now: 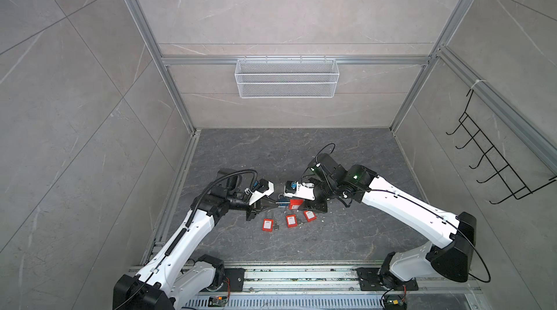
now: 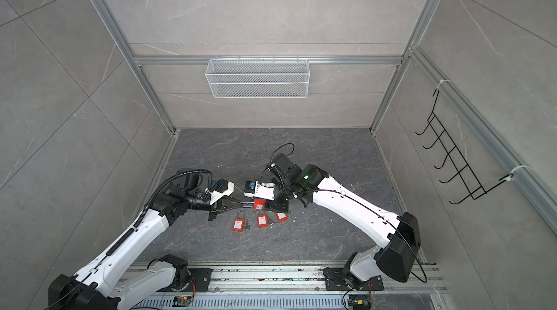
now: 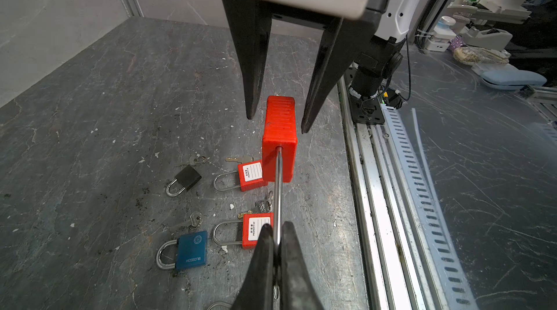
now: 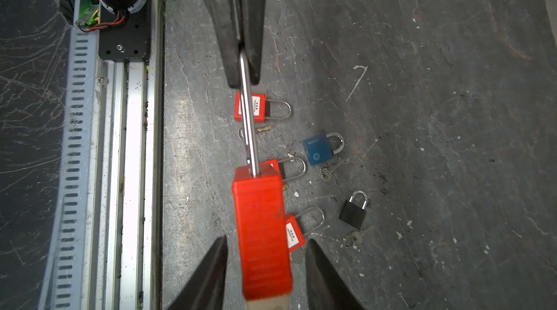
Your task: Lock with the key
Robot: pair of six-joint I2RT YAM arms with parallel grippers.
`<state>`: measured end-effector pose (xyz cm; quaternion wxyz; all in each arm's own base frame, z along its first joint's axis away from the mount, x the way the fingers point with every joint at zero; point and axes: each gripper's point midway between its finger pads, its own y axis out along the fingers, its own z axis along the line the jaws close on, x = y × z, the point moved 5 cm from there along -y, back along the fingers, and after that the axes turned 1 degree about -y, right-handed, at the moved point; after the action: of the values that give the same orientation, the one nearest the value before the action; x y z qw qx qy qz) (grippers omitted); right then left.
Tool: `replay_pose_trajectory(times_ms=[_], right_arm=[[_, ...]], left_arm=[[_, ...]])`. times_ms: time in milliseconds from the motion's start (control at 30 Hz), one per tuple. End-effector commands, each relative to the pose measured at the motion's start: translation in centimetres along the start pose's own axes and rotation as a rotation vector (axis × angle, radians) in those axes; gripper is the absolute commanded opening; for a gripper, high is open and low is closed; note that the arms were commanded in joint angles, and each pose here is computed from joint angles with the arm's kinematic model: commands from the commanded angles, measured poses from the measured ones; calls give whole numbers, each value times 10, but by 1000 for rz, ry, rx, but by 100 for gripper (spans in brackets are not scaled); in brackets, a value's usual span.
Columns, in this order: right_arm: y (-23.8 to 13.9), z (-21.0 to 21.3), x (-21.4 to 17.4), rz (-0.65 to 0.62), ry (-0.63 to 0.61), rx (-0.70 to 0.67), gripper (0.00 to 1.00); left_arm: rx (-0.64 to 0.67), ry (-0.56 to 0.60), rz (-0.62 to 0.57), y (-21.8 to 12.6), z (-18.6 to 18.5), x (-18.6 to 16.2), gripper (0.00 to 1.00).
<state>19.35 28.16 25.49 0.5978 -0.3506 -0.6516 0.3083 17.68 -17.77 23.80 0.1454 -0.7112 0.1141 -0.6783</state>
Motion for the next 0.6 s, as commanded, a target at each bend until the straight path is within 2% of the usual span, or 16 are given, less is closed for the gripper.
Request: replay_pose_trajectory(times_ms=[0,433,567], right_arm=[[-1,8,2,8,6,78,41],[-3,4,13,-45,-17,41,17],[0,7,18,-66,-31,39,15]], left_arm=[[-31,63,-77,-3,-6,18,0],[-105,8,-110,2,-11,23,0],[-124,-4,-121,5,-12,24,0]])
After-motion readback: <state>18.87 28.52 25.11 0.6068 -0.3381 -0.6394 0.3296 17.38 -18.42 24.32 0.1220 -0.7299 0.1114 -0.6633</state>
